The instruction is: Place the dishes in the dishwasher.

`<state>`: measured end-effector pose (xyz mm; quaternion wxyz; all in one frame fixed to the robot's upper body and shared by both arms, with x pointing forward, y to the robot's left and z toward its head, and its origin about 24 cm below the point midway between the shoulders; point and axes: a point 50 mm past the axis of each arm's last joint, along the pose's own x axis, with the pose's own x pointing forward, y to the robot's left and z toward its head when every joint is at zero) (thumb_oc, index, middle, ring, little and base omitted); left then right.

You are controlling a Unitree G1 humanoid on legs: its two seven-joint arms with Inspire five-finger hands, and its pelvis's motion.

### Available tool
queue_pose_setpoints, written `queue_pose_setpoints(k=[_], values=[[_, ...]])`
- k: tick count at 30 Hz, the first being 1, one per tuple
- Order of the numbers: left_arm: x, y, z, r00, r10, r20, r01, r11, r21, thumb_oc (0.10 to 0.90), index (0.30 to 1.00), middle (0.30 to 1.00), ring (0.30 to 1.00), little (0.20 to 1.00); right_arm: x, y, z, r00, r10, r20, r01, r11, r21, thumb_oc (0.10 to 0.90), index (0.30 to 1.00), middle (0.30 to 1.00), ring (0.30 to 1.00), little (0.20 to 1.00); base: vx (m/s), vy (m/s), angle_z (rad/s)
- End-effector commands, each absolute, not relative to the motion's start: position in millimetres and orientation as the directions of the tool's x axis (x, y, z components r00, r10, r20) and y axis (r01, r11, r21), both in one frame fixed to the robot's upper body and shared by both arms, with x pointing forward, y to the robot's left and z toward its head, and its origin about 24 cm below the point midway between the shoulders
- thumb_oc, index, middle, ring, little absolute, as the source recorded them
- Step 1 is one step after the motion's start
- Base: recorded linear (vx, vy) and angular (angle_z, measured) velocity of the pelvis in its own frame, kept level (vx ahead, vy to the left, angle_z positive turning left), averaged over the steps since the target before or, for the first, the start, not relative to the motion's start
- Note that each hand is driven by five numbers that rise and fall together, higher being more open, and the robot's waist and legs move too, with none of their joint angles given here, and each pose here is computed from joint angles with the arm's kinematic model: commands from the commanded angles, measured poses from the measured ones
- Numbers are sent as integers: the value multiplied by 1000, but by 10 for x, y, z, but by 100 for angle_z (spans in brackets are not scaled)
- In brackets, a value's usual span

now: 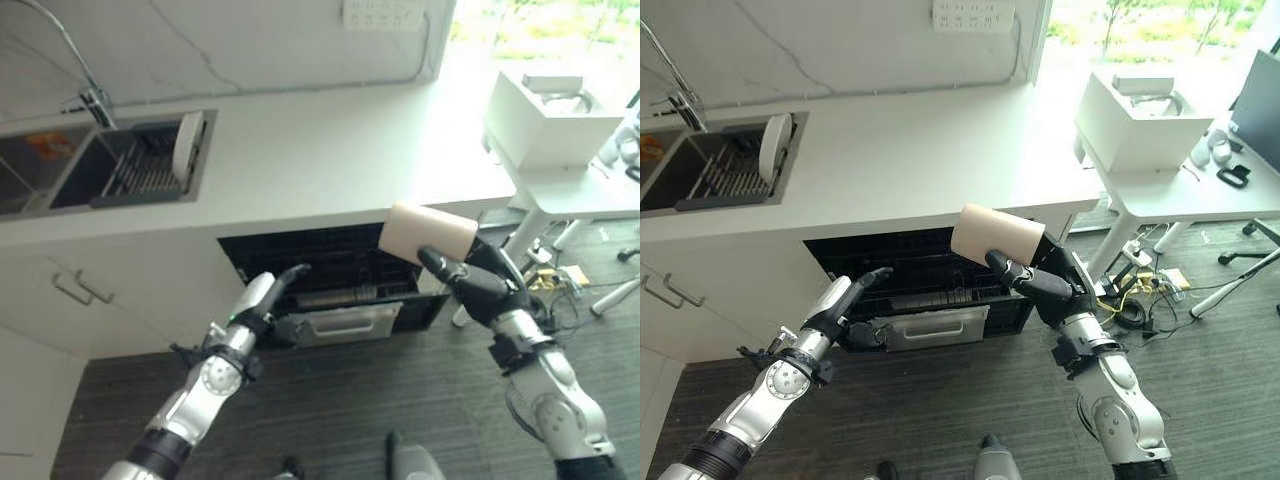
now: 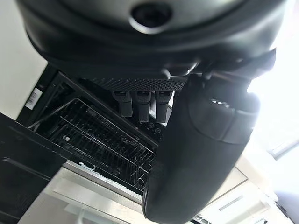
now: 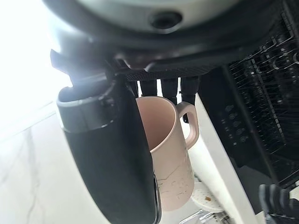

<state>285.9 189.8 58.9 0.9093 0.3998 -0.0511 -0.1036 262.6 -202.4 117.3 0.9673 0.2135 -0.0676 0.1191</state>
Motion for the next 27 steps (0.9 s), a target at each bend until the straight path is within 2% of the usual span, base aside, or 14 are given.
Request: queue_pose_setpoints(k=[1,11,27], values=[[3052,1908,998,957,-224,185,-11,609,793,800,900,900,900,900,2582,-1929,1893,824,262,502,-436,859,268,400,300,300,300,300,0,0,0],[3174,1957,708,983,-180,24,78,538,839,800,900,900,900,900,2617,-1880,1980,813,309,493,-457,864,211,400,300,300,300,300,-10,8,0],[3474,2137,887,996,-79,32,11,486,874,800,900,900,900,900,2668,-1798,2167,773,350,530,-486,863,139,400,300,300,300,300,-50,14,-6]])
